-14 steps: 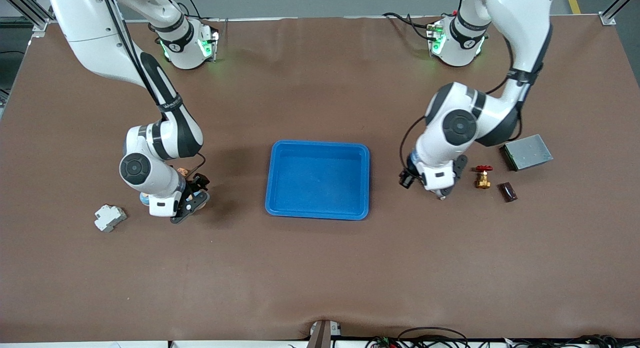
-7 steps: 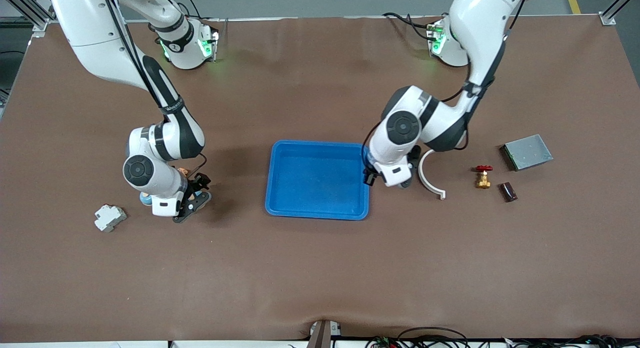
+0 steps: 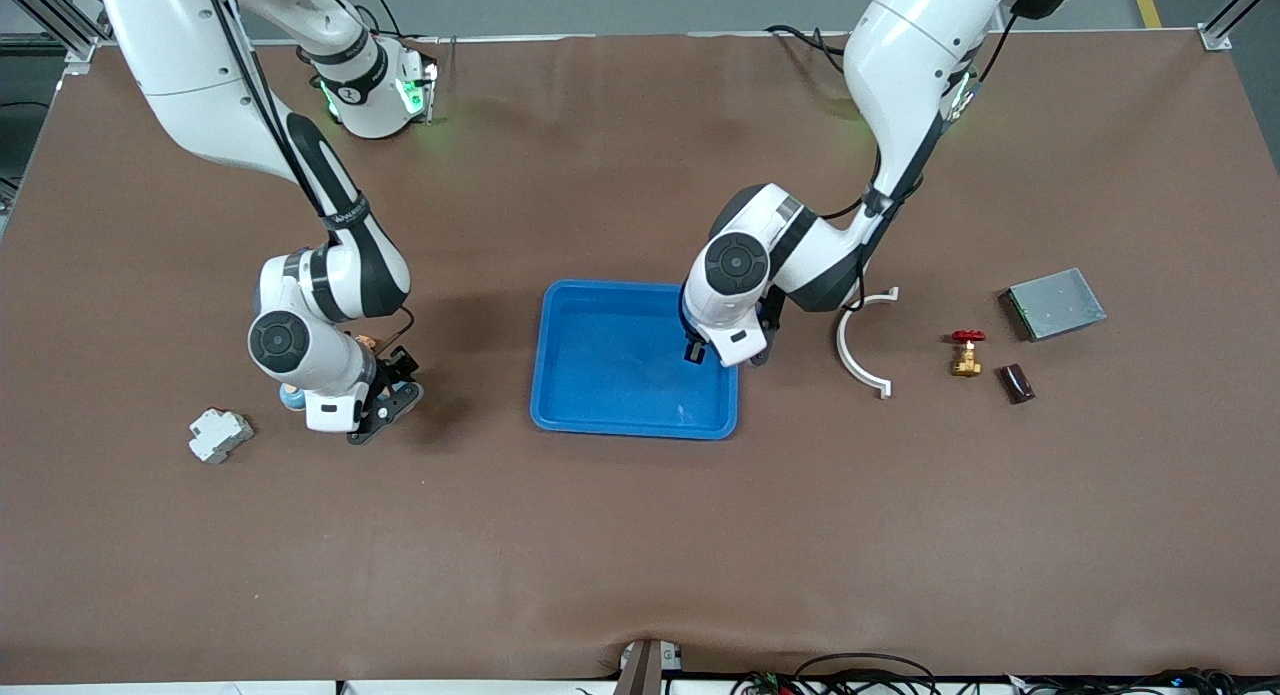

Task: Place electrolytic capacitor and blue bell in tray
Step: 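Lower the capacitor into the tray and open the left gripper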

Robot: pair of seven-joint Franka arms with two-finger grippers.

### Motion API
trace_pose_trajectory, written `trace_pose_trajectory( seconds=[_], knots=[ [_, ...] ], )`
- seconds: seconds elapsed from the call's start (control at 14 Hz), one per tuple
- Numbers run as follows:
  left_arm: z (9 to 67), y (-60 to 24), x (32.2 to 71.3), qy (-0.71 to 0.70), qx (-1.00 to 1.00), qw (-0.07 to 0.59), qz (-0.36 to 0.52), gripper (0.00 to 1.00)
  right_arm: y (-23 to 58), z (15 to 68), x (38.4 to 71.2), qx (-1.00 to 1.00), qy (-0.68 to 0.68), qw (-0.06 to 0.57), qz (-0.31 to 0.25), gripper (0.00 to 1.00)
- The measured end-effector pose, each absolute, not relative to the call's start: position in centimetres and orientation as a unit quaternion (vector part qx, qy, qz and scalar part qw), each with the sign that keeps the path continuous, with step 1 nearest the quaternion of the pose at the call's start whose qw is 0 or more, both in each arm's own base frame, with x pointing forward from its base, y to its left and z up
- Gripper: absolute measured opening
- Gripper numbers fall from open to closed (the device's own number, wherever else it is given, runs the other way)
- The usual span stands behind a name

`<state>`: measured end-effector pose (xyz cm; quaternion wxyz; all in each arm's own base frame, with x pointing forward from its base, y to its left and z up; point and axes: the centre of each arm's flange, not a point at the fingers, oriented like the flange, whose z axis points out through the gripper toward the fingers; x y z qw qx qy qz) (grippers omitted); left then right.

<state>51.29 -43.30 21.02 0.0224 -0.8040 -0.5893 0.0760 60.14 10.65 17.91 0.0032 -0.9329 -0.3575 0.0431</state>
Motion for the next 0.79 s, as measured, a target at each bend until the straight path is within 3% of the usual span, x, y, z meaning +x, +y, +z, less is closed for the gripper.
trace_pose_trajectory(
  seconds=[0.14,0.57,0.79],
  knots=[
    [19.9,-43.2,51.2,-0.59,-0.803,0.03,0.079,0.39,10.7,17.9,60.1,-0.933,-0.358,0.003,0.043,0.67],
    [20.9,-43.1,52.2,-0.595,-0.8,0.019,0.074,0.98,10.8,18.0,60.2,-0.933,-0.357,0.005,0.05,0.67],
    [22.9,-41.0,54.7,-0.606,-0.793,0.003,0.057,1.0,11.0,19.8,60.6,-0.938,-0.339,0.008,0.072,0.67]
  ],
)
